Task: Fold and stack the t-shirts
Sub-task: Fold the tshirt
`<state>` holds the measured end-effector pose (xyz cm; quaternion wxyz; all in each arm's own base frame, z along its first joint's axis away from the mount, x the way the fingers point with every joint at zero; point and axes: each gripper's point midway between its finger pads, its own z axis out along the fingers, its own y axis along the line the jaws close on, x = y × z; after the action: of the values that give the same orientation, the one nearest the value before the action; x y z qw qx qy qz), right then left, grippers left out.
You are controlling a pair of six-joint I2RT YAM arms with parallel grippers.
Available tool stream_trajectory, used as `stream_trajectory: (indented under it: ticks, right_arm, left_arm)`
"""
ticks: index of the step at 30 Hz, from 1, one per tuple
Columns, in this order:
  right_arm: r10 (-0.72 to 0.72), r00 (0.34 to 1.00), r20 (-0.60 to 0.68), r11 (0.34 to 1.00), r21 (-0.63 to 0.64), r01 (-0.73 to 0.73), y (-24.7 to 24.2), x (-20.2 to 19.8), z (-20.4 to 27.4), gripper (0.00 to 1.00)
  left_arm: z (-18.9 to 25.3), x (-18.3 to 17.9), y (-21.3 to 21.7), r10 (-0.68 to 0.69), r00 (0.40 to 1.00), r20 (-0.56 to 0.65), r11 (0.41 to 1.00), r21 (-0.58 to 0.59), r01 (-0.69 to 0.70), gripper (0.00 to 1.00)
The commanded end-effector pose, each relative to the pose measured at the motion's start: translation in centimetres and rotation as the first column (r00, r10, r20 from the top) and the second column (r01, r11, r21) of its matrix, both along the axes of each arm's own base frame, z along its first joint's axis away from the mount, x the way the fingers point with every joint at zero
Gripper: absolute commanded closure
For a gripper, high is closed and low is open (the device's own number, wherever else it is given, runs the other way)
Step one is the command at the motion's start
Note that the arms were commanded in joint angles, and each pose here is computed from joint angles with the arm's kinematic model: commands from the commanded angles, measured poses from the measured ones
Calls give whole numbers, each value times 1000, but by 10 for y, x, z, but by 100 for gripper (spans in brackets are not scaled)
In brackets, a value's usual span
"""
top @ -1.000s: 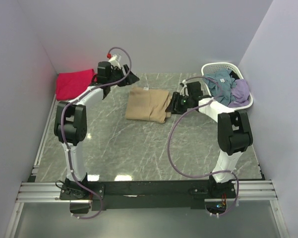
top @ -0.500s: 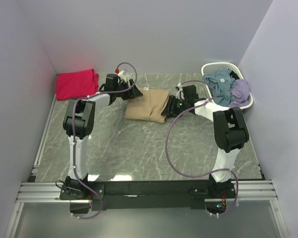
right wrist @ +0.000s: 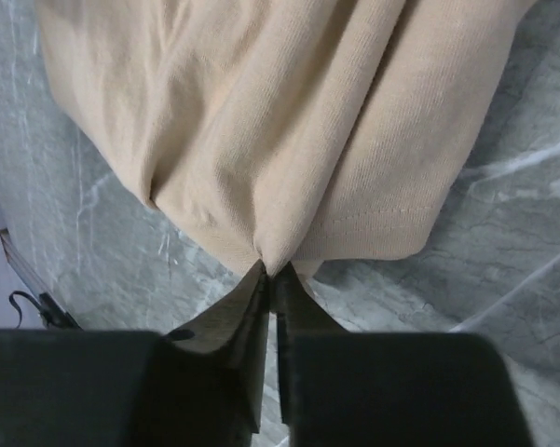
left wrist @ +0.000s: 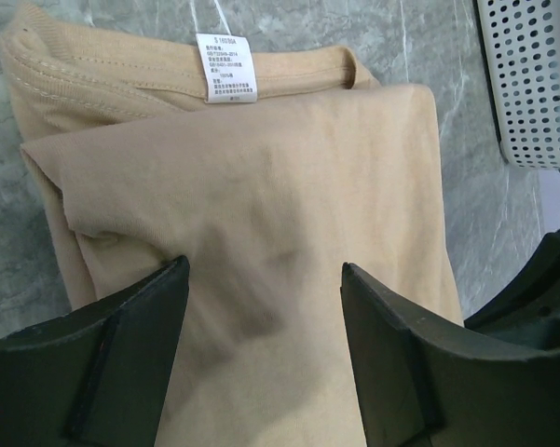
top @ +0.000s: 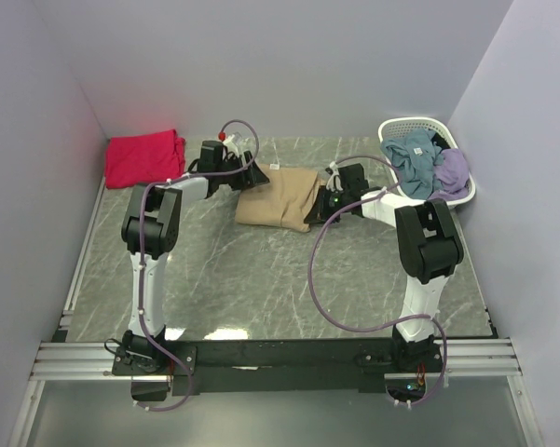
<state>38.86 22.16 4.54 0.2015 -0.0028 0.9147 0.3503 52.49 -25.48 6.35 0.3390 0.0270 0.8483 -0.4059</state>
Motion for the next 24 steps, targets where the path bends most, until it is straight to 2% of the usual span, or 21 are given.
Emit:
stream_trajectory:
  ticks: [1,7,12,17,18,20,21,24]
  right_arm:
    - [16,1000,17,1000,-4,-16,2,-3,1,98]
    - [-15,1000,8,994,-109,16,-16,-10,-3,100]
    - [-85,994,63,965,-245,98,-43,-3,0,100]
    - [-124,985,117,943,-294,153,-57,3,6,99]
    - [-139,983,117,938,-302,169,-59,5,6,96]
    - [-132,980,146,950,-263,167,-55,6,15,63]
    - [-130,982,137,955,-250,162,-53,3,14,57]
    - [-85,992,90,974,-203,101,-40,-4,9,55]
  left_arm:
    - [8,9,-6,-20,999,33,1000,-20,20,28]
    - [-5,15,-4,-32,999,15,999,15,32,28]
    - [-15,18,0,-31,999,8,999,40,31,28]
    - [-20,18,6,-25,1000,3,998,51,25,28]
    - [-20,17,7,-25,1000,4,999,47,24,28]
    - [-18,16,5,-33,999,8,999,36,32,28]
    - [-15,16,4,-34,999,13,999,29,34,28]
    - [-13,16,2,-41,999,12,999,15,41,28]
